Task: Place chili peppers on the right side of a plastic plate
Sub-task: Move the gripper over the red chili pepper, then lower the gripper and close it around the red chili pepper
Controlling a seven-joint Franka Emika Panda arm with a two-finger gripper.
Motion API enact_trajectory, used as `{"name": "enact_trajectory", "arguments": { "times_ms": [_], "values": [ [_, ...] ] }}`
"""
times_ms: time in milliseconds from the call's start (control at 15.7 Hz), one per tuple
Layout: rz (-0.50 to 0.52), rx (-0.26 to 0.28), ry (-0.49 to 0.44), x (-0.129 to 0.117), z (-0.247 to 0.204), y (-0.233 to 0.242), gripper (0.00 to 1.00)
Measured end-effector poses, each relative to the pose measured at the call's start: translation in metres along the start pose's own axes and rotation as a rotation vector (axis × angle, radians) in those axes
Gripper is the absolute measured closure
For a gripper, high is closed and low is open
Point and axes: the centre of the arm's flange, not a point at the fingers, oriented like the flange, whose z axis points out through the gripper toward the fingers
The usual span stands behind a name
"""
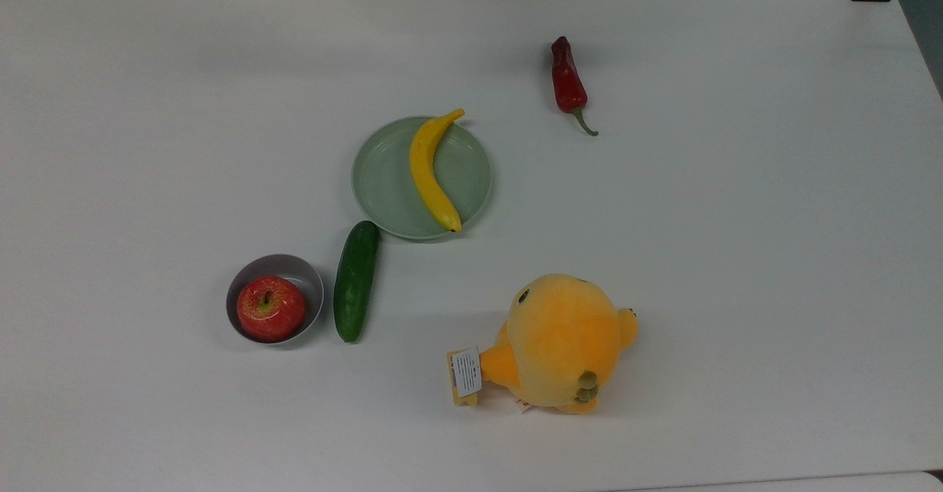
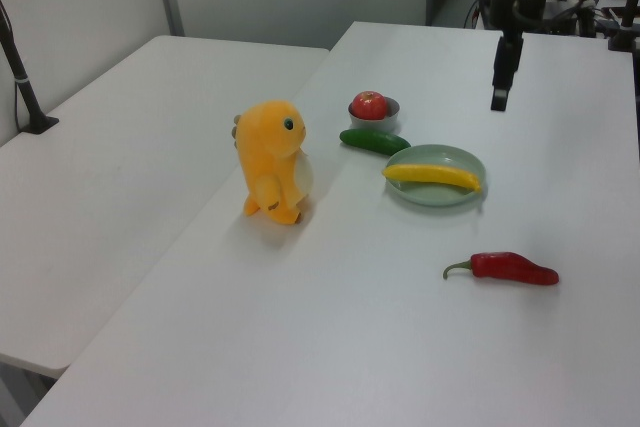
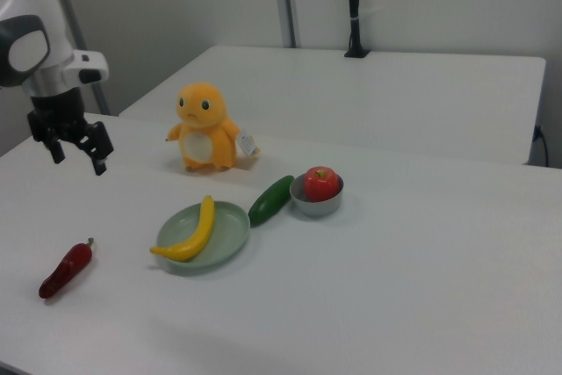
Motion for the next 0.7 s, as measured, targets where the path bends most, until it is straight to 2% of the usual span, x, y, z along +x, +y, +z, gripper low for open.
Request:
{"name": "enact_trajectory", "arguments": {
  "times_ms": [319, 702],
  "values": [
    [-0.008, 0.015, -0.063, -0.010, 0.033, -0.038, 0.00],
    [-0.044, 0.006, -0.179, -0.001, 0.107, -0.059, 0.00]
  ]
}}
